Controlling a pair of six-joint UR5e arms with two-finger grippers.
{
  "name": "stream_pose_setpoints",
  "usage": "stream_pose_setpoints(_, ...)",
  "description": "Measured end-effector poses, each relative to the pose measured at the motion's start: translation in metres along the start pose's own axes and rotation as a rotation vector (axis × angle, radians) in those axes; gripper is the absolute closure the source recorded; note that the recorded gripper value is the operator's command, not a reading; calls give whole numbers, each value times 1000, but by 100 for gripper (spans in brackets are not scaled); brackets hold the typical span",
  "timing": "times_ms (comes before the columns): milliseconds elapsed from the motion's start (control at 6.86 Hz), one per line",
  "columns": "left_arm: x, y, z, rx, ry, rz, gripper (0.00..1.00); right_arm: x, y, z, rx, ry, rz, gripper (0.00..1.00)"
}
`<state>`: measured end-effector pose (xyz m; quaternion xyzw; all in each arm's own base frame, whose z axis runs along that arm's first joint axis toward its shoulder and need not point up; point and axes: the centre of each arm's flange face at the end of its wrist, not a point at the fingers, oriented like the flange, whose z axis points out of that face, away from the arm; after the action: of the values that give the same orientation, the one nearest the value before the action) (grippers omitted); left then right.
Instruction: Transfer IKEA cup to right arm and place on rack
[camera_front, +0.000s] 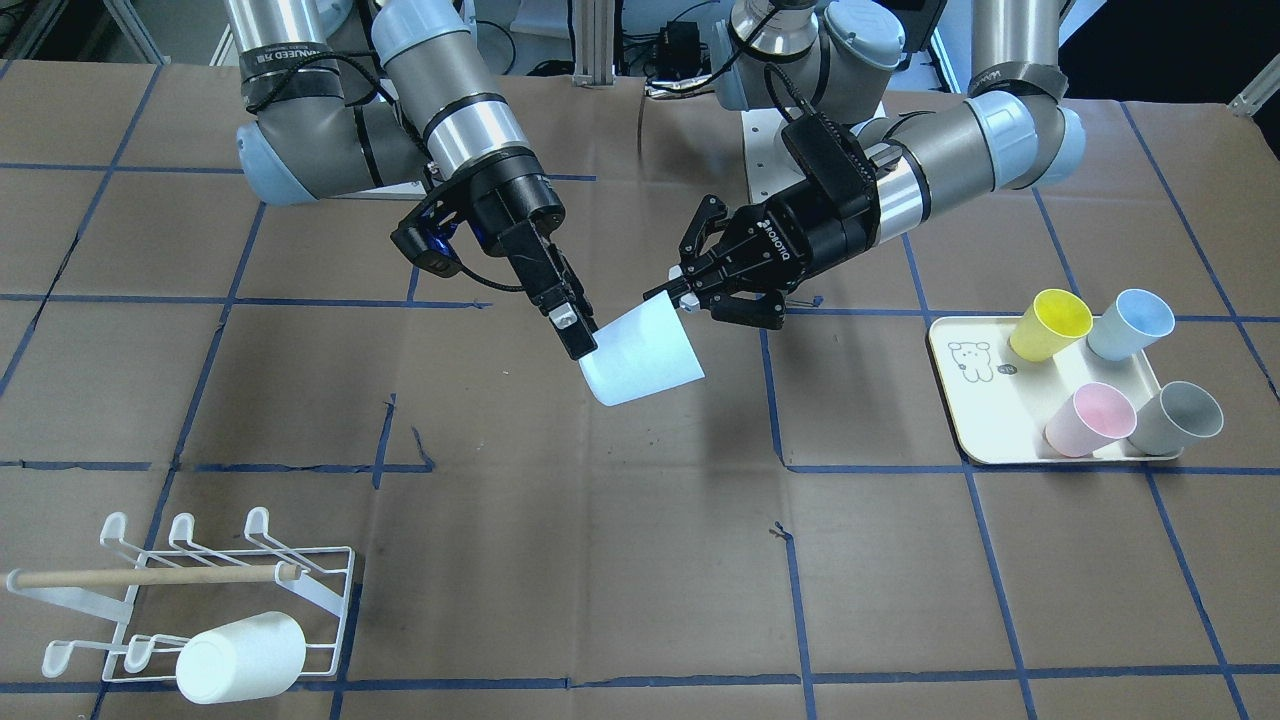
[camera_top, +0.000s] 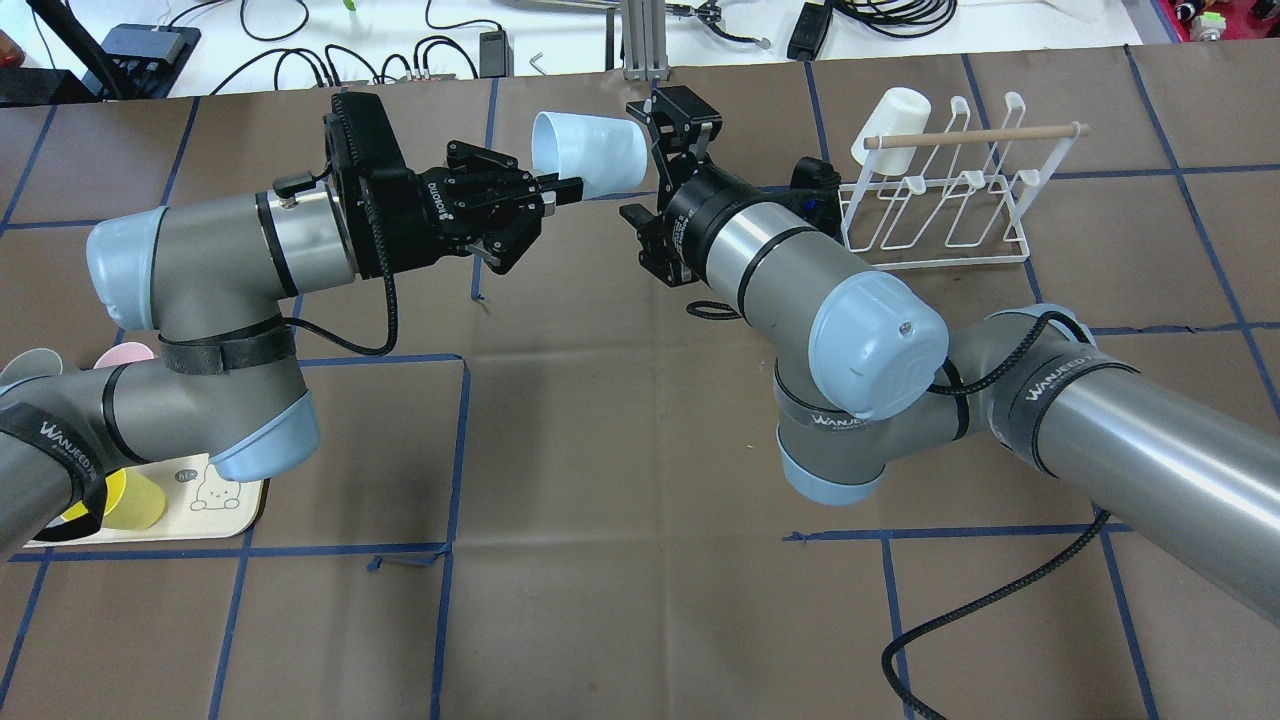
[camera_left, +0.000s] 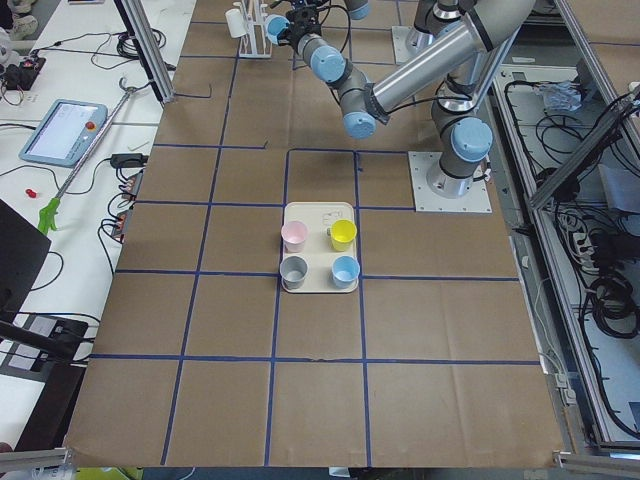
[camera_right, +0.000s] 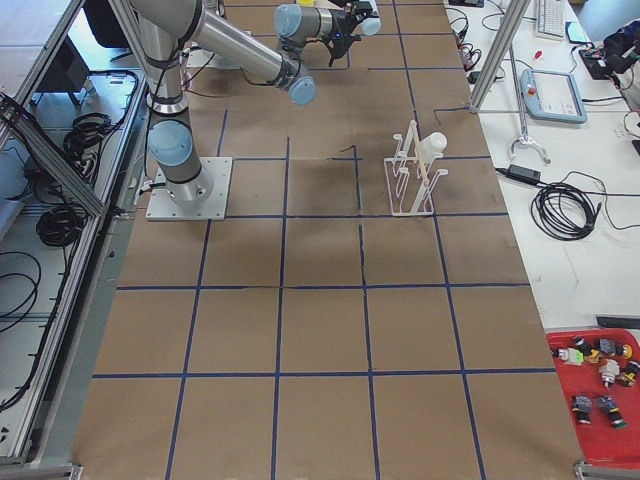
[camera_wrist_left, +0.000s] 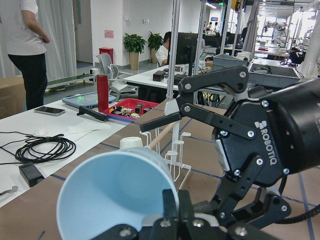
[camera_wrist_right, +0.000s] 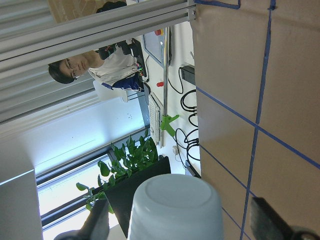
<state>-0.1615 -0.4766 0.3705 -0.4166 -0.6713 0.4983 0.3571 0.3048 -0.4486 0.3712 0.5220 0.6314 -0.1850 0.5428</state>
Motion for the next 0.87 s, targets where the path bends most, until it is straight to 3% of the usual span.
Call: stream_pose_setpoints(875,0,0,0,0,0,1,99,-4,9,23,-2,-13,7,4)
